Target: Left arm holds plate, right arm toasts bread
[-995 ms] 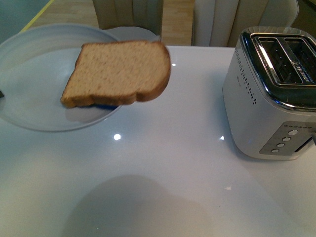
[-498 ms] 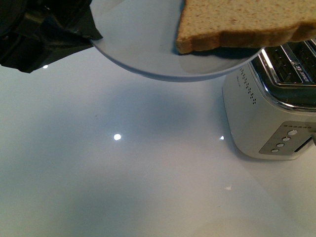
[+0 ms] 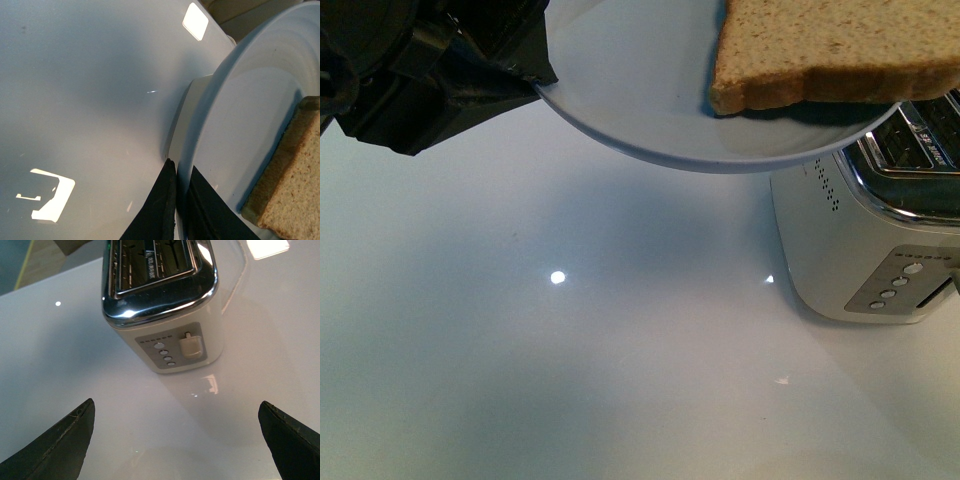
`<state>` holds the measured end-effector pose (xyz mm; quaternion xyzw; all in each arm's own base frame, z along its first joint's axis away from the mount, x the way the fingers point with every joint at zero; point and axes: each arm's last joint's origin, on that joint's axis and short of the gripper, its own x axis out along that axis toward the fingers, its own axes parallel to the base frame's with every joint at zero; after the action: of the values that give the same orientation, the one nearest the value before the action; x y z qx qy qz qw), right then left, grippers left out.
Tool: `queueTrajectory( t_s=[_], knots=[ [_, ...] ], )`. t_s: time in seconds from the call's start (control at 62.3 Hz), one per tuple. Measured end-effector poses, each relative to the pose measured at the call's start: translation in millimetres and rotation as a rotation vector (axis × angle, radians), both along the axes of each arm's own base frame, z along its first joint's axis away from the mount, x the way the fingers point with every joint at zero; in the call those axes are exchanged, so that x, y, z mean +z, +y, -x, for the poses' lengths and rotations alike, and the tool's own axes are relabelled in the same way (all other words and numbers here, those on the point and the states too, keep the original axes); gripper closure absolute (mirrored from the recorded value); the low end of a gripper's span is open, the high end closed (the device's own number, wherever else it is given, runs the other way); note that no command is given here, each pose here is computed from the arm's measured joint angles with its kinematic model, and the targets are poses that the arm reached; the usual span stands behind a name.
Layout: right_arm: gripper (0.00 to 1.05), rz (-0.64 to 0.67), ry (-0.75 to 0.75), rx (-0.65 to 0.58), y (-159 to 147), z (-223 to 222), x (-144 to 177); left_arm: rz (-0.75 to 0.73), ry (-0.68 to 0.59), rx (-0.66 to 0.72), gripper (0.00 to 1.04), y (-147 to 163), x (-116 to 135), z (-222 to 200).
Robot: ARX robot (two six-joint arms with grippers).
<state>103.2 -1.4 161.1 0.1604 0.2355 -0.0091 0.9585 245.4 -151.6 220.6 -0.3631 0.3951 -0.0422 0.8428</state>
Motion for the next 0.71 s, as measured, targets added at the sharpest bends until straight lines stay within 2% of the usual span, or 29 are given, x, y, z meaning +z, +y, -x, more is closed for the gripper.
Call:
queueTrajectory(
  t_s=[0.273, 0.433, 0.546, 0.706],
  knots=[
    [0.09, -0.151, -0.105, 0.021, -14, -43, 35, 0.005, 0.015, -0.007, 1.02, 1, -1, 0],
    [0.09, -0.304, -0.139, 0.172, -8, -96, 62, 0.005, 0.028, -0.012, 1.02, 2, -1, 0],
    [0.09, -0.428, -0.126, 0.26, 2, -123, 63, 0.007, 0.031, -0.026, 1.02, 1, 1, 0],
    [0.09, -0.495, -0.093, 0.279, 11, -140, 56, 0.007, 0.038, -0.031, 1.02, 1, 2, 0]
  ],
)
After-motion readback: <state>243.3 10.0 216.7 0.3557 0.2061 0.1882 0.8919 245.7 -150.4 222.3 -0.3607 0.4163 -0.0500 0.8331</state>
